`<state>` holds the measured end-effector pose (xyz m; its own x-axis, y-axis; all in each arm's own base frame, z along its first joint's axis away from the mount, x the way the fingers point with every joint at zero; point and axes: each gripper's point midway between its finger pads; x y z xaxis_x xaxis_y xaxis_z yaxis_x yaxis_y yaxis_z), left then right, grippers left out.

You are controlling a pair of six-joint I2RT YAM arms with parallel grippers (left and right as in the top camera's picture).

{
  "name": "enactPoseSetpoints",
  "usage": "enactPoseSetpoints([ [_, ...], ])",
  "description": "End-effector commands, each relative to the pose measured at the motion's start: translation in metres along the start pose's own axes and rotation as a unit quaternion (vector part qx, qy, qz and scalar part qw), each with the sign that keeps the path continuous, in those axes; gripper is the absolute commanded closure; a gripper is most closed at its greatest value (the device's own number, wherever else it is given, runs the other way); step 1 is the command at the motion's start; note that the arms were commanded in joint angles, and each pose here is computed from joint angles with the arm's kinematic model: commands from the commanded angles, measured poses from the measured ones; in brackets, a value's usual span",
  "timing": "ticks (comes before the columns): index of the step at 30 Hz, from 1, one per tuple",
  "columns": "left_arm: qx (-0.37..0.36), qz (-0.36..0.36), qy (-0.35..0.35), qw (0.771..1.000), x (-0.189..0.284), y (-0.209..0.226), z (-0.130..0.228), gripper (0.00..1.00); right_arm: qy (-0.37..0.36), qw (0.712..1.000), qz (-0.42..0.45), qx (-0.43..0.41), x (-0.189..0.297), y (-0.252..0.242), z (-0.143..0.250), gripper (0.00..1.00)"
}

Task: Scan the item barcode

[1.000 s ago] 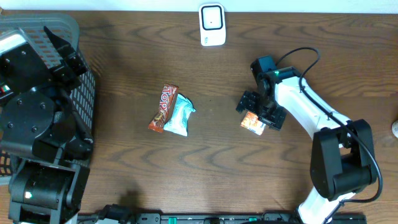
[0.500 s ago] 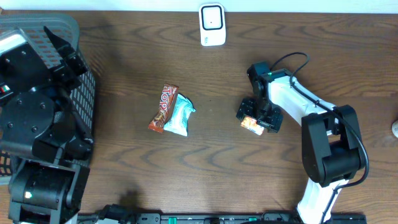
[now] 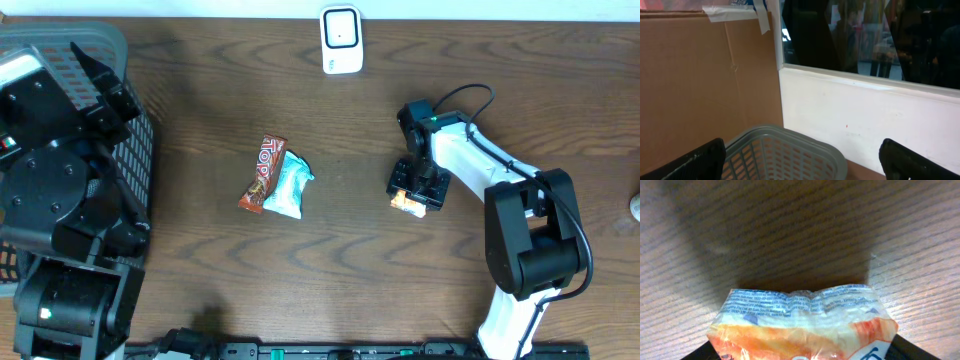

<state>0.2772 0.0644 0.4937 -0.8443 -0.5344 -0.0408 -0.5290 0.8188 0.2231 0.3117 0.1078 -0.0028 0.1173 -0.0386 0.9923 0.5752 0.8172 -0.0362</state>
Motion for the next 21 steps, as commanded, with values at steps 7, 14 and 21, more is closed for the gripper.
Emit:
enactPoseSetpoints([
  [7, 0.001, -0.008, 0.004, 1.000, 0.000, 0.003, 0.003, 0.02, 0.058, 0.998, 0.018, 0.030, -0.005, -0.014, 0.016, 0.37],
  [14, 0.001, -0.007, 0.004, 1.000, 0.000, 0.003, 0.003, 0.02, 0.122, 0.991, -0.017, 0.059, 0.013, -0.006, 0.033, 0.39],
  [21, 0.001, -0.007, 0.004, 1.000, 0.000, 0.003, 0.003, 0.02, 0.168, 0.982, -0.037, 0.077, 0.037, 0.001, 0.048, 0.40],
])
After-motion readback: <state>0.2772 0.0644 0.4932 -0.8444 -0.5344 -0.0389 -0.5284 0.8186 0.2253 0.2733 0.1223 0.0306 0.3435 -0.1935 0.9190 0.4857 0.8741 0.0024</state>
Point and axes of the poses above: each gripper's point midway between its finger pads, its own x axis back along the fingers, its own y axis along the line the jaws close on, z = x × y, and after that the axes turned 13 degrees about -x, right-handed
